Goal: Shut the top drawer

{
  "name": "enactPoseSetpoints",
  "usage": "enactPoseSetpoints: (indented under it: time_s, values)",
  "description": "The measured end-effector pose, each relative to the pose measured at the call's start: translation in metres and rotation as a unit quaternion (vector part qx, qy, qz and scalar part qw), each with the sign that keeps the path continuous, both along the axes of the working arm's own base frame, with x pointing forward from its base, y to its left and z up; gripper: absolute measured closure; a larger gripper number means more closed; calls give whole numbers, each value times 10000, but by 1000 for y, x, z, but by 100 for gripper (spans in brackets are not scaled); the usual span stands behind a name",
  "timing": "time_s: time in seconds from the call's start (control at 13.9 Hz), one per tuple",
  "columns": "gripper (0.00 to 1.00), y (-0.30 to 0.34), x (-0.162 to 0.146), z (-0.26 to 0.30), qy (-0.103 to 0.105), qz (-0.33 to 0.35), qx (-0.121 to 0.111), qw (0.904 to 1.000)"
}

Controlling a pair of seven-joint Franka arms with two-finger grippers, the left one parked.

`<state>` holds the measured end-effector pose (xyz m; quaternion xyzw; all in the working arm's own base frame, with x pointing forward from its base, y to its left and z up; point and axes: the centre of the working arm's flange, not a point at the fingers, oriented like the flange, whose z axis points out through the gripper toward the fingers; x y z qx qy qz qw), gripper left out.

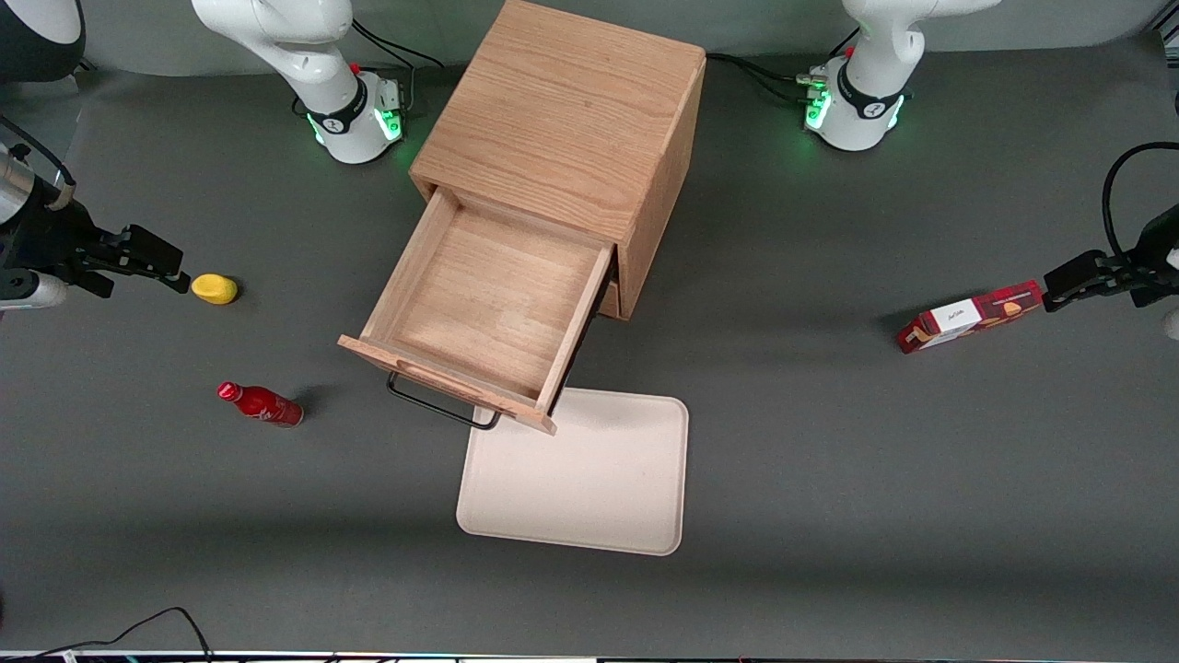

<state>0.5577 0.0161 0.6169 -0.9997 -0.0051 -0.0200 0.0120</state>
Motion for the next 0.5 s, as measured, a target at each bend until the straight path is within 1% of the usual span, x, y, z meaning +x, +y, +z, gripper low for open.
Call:
enactPoseSetpoints:
  time_s: [0.43, 0.5]
  values:
    - [0, -1, 0, -1, 10, 65, -4, 10000]
    - [0, -1, 0, -3, 44, 132, -6, 9999]
